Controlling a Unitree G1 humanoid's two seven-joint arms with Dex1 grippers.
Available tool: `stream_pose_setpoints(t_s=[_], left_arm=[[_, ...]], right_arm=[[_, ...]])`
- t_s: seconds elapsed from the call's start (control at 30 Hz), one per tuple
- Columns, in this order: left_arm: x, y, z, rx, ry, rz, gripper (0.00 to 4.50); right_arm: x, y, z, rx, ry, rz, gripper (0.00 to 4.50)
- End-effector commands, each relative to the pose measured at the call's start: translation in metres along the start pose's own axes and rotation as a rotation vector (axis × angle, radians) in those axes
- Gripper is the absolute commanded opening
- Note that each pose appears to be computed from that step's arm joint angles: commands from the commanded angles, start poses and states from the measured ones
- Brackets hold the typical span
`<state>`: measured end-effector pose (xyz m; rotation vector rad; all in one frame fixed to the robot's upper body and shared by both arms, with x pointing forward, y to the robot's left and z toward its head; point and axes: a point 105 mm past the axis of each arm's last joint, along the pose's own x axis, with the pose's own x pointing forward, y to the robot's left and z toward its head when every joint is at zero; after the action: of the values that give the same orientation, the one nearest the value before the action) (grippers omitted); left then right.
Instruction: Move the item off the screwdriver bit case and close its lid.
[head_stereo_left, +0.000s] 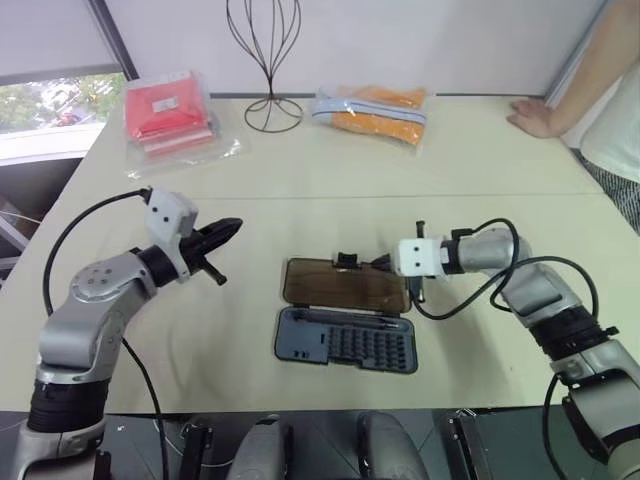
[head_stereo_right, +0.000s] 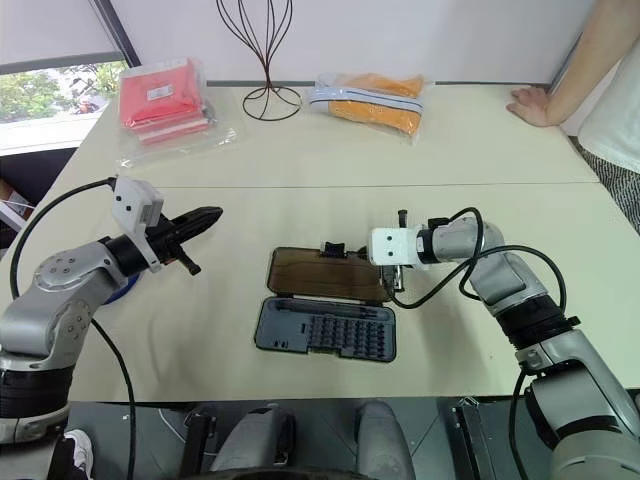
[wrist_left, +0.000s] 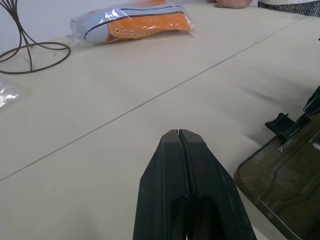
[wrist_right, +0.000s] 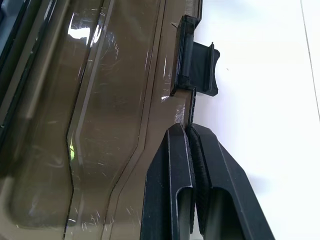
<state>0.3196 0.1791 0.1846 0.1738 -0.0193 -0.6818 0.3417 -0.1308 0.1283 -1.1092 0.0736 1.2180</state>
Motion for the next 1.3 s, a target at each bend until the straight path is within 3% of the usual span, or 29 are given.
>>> stream_pose_setpoints(t_s=[0.03, 0.53, 0.63, 0.87, 1.3], left_arm=[[0.0, 0.001, 0.012, 0.035, -0.037, 0.006, 0.0], [0.003, -0.003, 0.009, 0.029, -0.03, -0.022, 0.0], [0.003, -0.005, 0.006, 0.024, -0.023, -0.031, 0.0], [0.0, -0.015, -0.002, 0.003, 0.022, -0.118, 0.0], [-0.024, -0.081, -0.024, -0.082, 0.179, -0.572, 0.0]], right_arm=[[0.0, 0.002, 0.014, -0.061, -0.034, 0.025, 0.02], [0.001, 0.009, 0.014, -0.007, -0.018, 0.027, 0.02], [-0.001, 0.011, 0.01, 0.011, 0.005, 0.027, 0.89], [-0.004, 0.009, 0.013, 0.03, -0.005, 0.003, 4.47], [-0.021, -0.014, 0.039, 0.2, -0.151, -0.102, 4.47]])
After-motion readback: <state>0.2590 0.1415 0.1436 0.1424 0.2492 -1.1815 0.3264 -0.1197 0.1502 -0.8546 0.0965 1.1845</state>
